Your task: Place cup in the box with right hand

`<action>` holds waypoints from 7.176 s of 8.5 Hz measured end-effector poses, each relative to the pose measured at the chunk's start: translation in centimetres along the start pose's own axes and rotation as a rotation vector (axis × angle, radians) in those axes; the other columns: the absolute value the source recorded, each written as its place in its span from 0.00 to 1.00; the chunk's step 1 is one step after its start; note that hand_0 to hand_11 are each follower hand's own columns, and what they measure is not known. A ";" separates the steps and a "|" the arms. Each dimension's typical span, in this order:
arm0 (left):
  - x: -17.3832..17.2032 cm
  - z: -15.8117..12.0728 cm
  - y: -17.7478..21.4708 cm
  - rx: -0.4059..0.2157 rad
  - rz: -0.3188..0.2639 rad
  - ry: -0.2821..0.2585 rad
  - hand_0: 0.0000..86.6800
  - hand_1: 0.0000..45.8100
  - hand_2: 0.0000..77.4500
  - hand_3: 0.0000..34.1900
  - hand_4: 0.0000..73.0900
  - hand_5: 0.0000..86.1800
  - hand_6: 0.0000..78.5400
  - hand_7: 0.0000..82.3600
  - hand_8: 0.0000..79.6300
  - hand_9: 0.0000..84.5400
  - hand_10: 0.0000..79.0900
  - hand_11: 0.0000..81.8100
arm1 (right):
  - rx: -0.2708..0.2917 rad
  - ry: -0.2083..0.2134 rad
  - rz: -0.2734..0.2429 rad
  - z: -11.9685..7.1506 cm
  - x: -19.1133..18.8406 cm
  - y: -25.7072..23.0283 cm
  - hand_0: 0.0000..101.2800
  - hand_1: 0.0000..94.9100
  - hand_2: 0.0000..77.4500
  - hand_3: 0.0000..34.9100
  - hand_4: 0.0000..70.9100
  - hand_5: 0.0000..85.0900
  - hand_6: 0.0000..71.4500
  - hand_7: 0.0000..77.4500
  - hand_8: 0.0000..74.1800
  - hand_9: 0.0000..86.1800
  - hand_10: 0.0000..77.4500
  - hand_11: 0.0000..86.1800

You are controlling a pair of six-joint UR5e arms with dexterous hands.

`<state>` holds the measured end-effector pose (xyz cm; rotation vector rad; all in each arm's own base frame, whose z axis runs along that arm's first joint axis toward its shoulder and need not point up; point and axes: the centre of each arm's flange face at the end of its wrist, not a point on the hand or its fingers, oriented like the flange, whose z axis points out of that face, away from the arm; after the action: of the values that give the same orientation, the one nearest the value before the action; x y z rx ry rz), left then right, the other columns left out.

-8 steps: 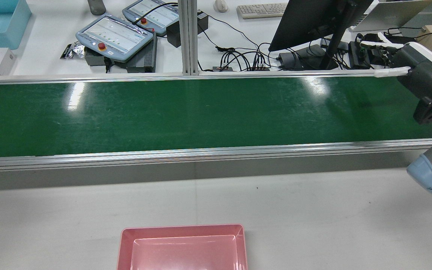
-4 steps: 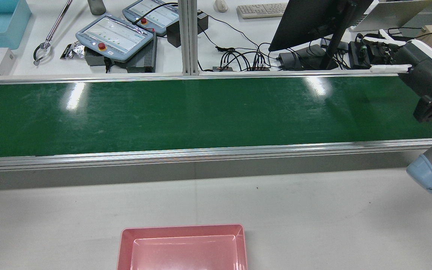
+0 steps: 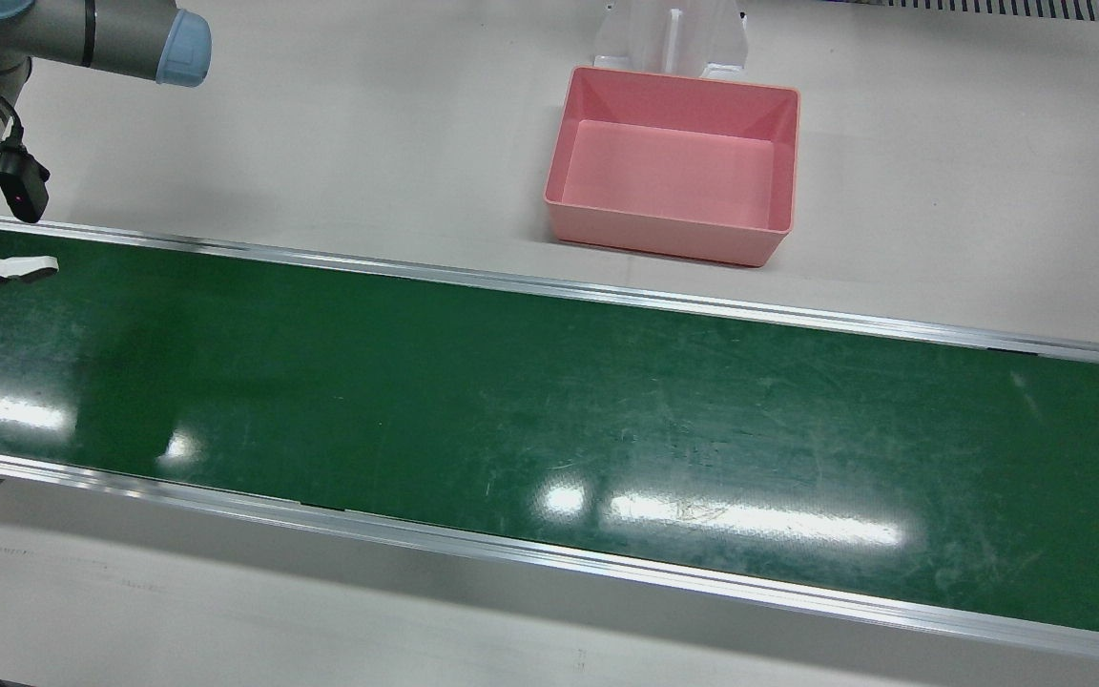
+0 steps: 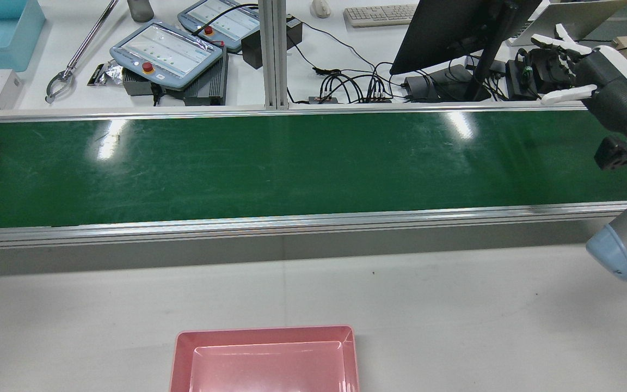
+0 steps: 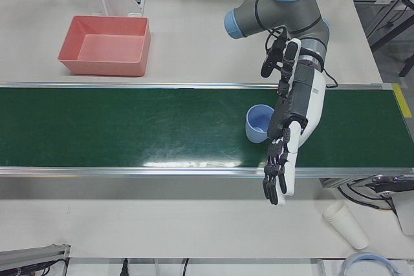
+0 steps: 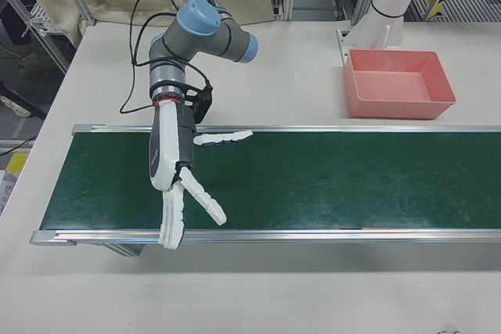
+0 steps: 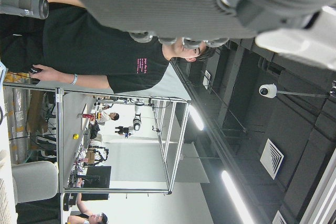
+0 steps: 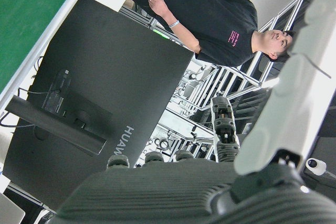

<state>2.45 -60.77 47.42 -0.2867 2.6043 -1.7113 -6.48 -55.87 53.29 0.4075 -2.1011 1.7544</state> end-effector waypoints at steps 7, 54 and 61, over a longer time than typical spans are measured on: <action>0.0 0.0 0.0 0.000 0.000 0.000 0.00 0.01 0.00 0.00 0.01 0.00 0.00 0.00 0.00 0.00 0.00 0.00 | -0.027 0.001 0.033 0.3 1.8 -1.1 0.45 0.05 0.08 0.03 0.14 0.03 0.01 0.02 0.01 0.01 0.01 0.01; 0.0 0.0 0.0 0.000 0.000 0.000 0.00 0.01 0.00 0.00 0.01 0.00 0.00 0.00 0.00 0.00 0.00 0.00 | -0.494 0.227 0.155 -20.7 12.6 41.5 0.79 0.21 0.60 0.00 0.38 0.33 0.64 0.75 0.78 0.56 0.73 0.80; 0.0 0.0 0.0 0.000 0.000 -0.001 0.00 0.01 0.00 0.00 0.01 0.00 0.00 0.00 0.00 0.00 0.00 0.00 | -0.553 0.361 0.152 -26.4 20.4 44.3 0.58 0.20 0.61 0.00 0.08 0.04 0.02 0.44 0.81 0.59 0.01 0.15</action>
<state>2.49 -60.77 47.42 -0.2875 2.6039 -1.7110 -41.83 -21.51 27.91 -0.2121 -2.2567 1.1272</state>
